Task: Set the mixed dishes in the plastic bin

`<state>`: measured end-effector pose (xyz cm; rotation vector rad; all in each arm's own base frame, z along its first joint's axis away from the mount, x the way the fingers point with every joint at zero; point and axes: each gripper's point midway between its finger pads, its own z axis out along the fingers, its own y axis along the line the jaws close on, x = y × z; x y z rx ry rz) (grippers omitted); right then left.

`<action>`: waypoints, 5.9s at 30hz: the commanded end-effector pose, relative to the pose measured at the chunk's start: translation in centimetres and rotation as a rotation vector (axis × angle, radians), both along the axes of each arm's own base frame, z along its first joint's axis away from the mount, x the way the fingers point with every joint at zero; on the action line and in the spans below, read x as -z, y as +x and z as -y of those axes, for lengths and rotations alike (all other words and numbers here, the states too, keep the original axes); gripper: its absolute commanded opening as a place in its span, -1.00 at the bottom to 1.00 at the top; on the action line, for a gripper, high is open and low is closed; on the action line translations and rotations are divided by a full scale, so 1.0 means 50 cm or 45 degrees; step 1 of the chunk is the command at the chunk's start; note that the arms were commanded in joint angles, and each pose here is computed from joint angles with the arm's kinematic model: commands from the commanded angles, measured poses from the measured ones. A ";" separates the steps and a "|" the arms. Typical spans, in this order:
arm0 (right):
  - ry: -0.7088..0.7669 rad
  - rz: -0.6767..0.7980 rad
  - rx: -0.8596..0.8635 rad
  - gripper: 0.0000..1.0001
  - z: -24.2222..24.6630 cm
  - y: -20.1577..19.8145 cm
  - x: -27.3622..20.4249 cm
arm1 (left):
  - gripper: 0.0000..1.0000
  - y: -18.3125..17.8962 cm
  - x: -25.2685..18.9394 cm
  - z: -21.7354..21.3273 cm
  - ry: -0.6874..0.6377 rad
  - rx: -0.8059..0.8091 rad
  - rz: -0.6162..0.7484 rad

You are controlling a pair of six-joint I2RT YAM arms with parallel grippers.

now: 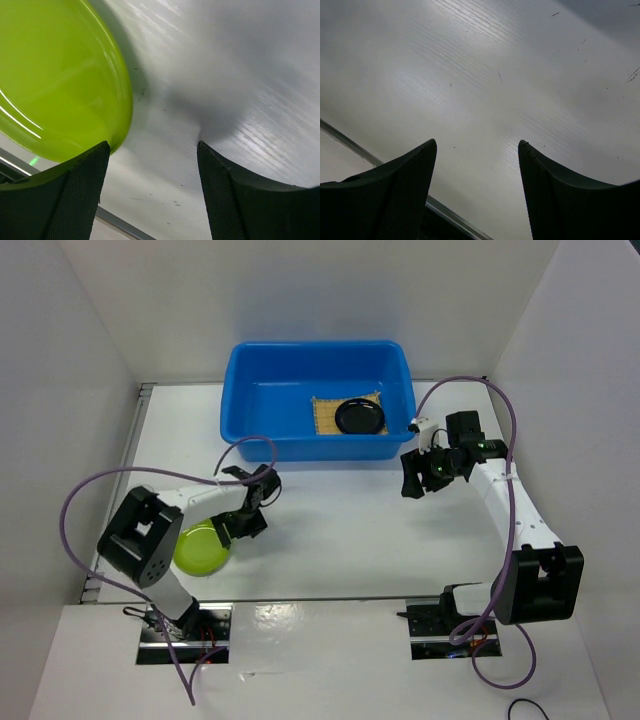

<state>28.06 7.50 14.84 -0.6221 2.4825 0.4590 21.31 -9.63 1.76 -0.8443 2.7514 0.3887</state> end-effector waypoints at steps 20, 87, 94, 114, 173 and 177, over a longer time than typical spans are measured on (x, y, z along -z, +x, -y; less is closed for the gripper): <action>0.036 0.033 -0.052 0.43 -0.010 0.011 -0.003 | 0.59 -0.070 -0.001 -0.029 0.622 0.102 -0.298; 0.019 -0.018 0.041 0.43 0.028 0.027 0.027 | -1.00 0.255 -0.697 0.260 -0.277 0.769 0.835; 0.030 -0.033 0.073 0.43 0.043 0.030 0.038 | -1.00 0.388 -0.657 0.362 -0.166 0.892 0.907; 0.057 -0.058 0.105 0.43 0.066 0.036 0.045 | -1.00 0.623 -0.462 0.560 -0.091 1.072 1.120; 0.093 -0.128 0.411 0.48 0.209 0.039 0.073 | 0.86 0.620 -0.603 0.451 0.048 0.900 1.233; 0.097 -0.109 0.395 0.48 0.206 0.040 0.067 | 0.89 0.552 -0.658 0.240 0.384 0.493 1.111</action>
